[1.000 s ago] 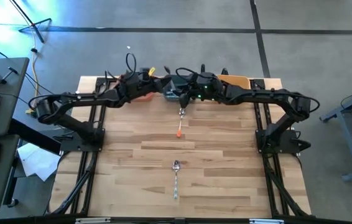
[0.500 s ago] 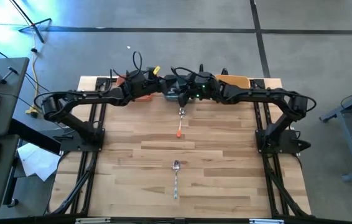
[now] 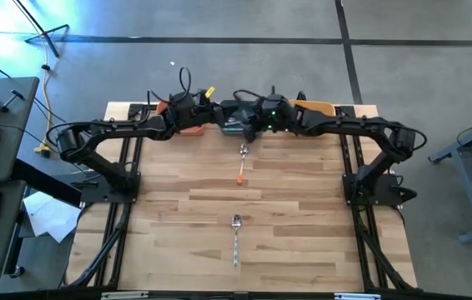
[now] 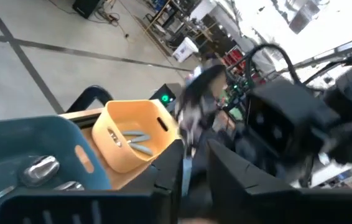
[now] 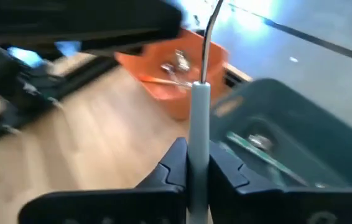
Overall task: Sort silverware by color (type)
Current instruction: Put the blue spoon into the yellow bin, then put the orange spoon into the orange bin
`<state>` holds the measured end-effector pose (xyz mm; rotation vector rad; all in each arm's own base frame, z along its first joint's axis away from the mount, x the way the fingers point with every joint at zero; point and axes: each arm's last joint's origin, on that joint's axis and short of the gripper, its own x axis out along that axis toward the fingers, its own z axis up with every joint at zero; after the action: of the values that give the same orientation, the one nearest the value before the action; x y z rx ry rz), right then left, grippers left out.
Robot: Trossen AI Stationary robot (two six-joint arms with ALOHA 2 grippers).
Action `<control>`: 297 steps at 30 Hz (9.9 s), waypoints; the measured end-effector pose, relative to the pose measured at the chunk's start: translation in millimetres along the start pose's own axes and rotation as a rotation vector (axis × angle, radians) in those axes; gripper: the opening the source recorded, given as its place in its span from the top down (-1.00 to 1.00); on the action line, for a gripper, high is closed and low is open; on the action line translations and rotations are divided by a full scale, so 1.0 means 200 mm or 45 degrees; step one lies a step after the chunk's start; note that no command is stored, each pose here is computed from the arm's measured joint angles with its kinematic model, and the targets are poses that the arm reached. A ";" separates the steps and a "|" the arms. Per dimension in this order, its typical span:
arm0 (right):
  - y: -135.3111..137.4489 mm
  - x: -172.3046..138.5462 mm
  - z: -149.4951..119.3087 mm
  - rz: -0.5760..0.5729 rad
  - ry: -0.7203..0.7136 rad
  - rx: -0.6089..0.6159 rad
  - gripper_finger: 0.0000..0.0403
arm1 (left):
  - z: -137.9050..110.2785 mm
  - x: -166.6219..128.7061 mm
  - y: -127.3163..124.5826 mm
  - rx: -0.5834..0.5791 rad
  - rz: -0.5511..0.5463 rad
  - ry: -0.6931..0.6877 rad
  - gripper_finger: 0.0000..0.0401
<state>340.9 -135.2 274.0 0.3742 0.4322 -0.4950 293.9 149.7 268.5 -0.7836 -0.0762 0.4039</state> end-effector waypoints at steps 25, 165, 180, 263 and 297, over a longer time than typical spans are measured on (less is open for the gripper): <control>-0.75 -0.42 -0.13 -0.461 0.989 -0.342 0.91 | -0.03 0.00 0.05 0.059 0.099 0.107 0.66; -0.30 -0.58 -0.92 -0.345 -0.218 0.336 1.00 | -0.73 0.15 0.11 0.410 0.266 0.814 0.70; -0.30 -0.58 -0.92 -0.280 -0.169 0.308 1.00 | -0.73 0.15 0.11 0.384 0.257 0.847 0.46; -0.20 -0.56 -0.77 -0.351 -0.615 -0.260 1.00 | -1.12 0.26 0.31 0.767 0.505 0.603 0.54; -0.27 -0.42 -0.89 -0.490 -0.280 -0.580 1.00 | -1.01 -0.01 -0.01 1.295 0.428 1.019 0.98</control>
<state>190.3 -69.5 150.9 -0.2085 0.3901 -0.7814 335.5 12.1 126.5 0.1052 0.9567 0.3574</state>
